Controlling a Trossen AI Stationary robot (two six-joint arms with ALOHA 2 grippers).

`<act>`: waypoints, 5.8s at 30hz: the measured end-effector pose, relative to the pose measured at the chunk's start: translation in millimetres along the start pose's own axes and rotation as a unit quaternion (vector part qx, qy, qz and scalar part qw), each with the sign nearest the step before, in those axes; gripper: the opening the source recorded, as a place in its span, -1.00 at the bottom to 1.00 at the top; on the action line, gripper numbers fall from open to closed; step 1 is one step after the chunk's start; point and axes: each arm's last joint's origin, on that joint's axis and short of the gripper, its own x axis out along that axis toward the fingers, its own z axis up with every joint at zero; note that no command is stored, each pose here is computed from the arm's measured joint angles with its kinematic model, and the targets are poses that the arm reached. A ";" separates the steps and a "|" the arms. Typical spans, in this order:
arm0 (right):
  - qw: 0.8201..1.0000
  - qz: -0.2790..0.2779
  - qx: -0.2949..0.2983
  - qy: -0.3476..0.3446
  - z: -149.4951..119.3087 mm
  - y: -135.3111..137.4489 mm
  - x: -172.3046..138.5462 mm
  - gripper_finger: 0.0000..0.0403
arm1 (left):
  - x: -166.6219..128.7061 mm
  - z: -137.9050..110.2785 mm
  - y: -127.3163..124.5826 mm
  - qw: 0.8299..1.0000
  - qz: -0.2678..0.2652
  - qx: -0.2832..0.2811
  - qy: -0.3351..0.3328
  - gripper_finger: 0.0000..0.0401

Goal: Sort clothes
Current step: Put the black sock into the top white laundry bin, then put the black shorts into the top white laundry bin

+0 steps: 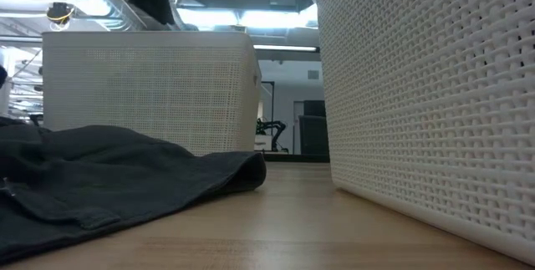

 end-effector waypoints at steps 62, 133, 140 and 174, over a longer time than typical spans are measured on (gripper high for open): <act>1.000 0.000 0.002 0.001 -0.1 0.1 0.0 0.16 | -137.4 -150.4 -152.4 0.899 -0.211 0.053 0.380 -0.02; 1.000 0.000 0.001 -0.001 0.2 0.1 0.1 0.16 | -142.3 -178.8 -174.1 0.886 -0.119 0.188 0.408 -0.91; 1.000 0.000 0.001 -0.001 0.1 0.0 0.1 0.16 | -157.6 -147.2 -174.9 0.919 -0.164 0.200 0.298 -0.89; 1.000 0.000 0.001 0.000 0.0 0.1 0.2 0.16 | -140.4 3.0 -84.9 0.967 0.017 0.145 -0.208 -0.87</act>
